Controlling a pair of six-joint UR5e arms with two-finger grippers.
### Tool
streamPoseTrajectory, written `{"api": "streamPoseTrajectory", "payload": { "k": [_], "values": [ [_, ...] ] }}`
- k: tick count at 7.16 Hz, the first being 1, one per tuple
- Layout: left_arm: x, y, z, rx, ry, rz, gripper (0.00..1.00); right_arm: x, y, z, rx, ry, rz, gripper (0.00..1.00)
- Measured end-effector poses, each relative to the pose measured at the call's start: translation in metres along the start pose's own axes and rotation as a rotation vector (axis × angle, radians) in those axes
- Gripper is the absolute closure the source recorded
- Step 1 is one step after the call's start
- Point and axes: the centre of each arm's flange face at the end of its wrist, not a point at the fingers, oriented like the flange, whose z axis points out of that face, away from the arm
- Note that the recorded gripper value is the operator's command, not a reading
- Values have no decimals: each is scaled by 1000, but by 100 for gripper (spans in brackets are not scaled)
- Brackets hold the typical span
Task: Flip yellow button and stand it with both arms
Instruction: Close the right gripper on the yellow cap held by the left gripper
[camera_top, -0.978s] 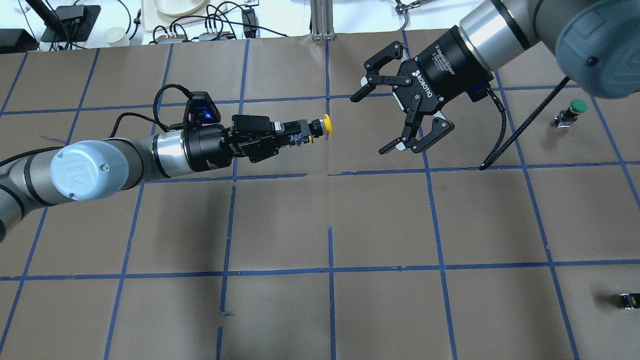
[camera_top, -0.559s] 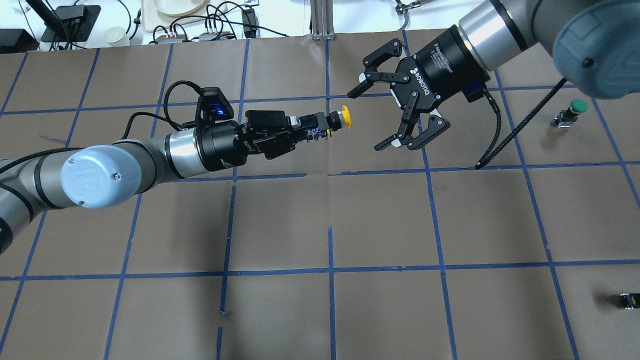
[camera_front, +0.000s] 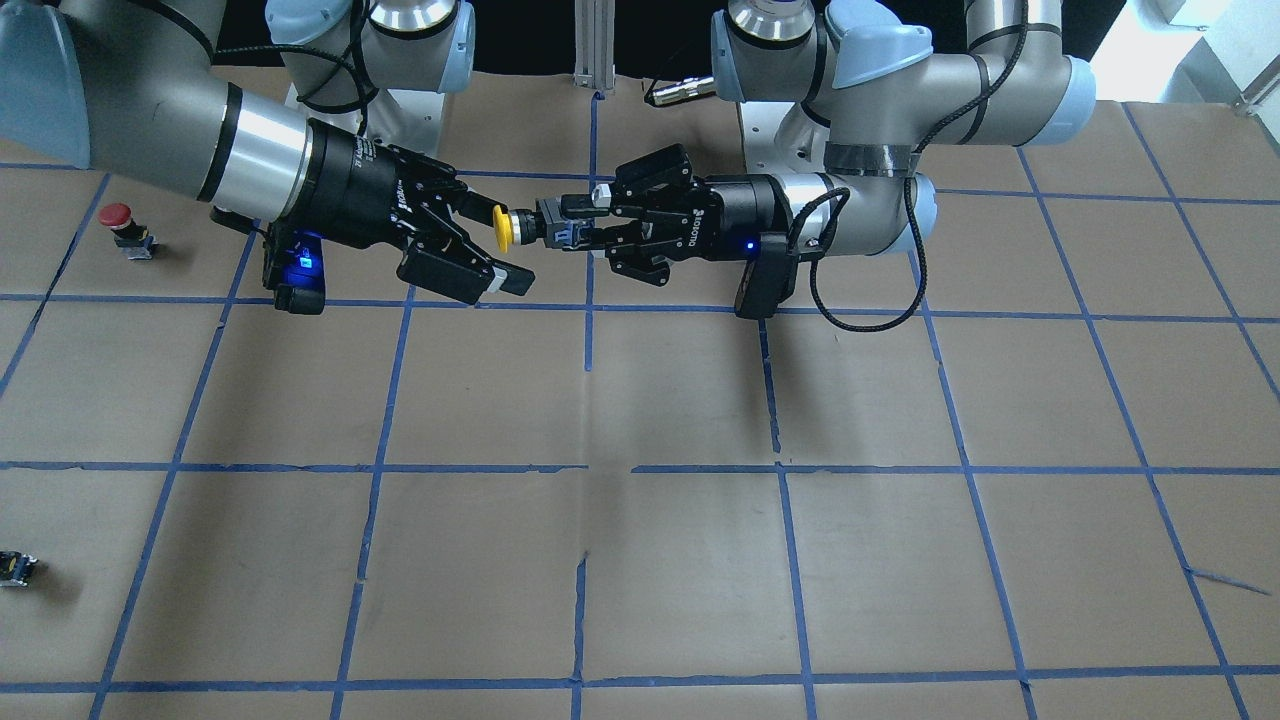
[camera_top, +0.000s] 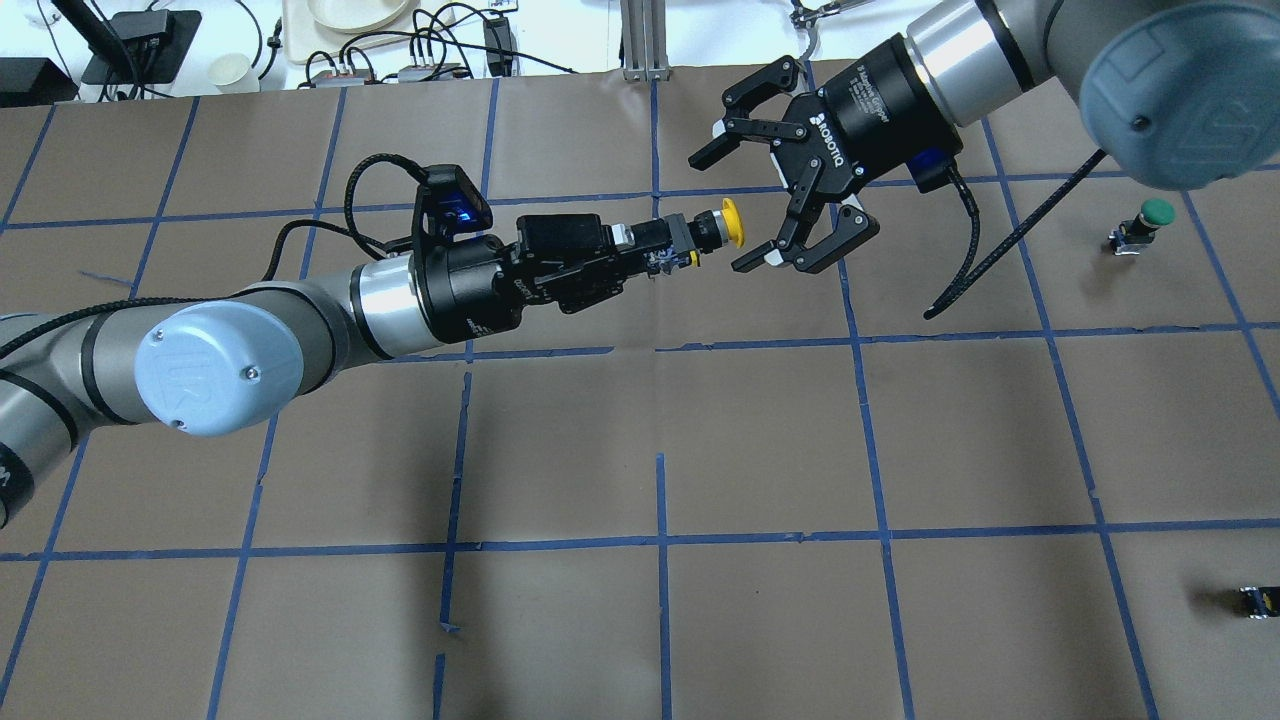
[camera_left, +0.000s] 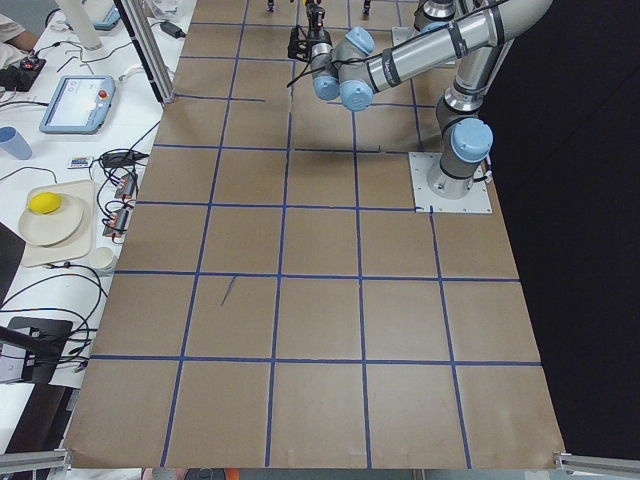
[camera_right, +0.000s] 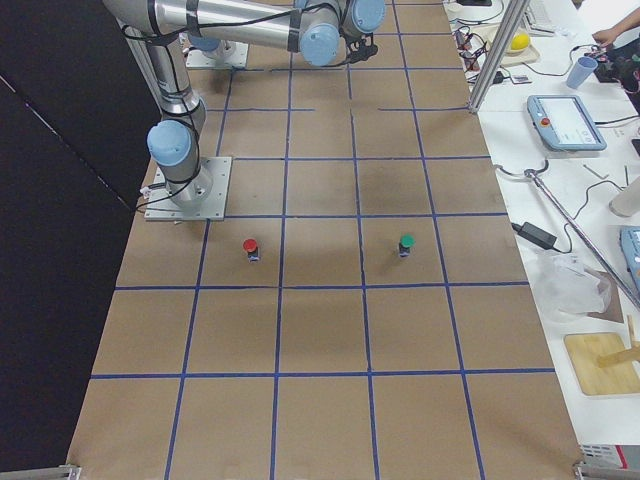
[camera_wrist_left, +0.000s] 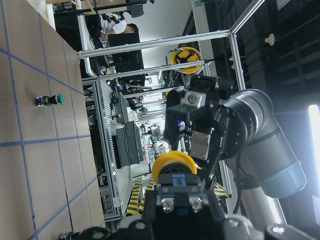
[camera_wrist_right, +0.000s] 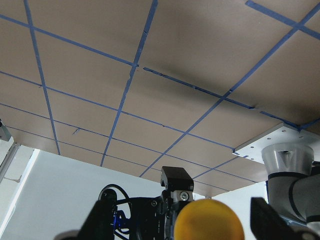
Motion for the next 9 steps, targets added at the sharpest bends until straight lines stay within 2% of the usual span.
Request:
{"api": "streamPoseTrajectory", "payload": {
  "k": [2,3,5,6,9],
  "values": [
    [0,2,3,5,8,-4,94,1,-2,-7,8,-7,31,3],
    [0,2,3,5,9,-4,94,2,-4,-12,13,-12,41,8],
    [1,1,3,6,9,-5,94,5,-1,-17,17,-21,44,10],
    [1,0,3,6,9,-4,94,6,0,-17,14,-23,45,15],
    [3,-1,3,7,10,-1,94,7,-1,-16,9,-22,49,56]
  ]
}}
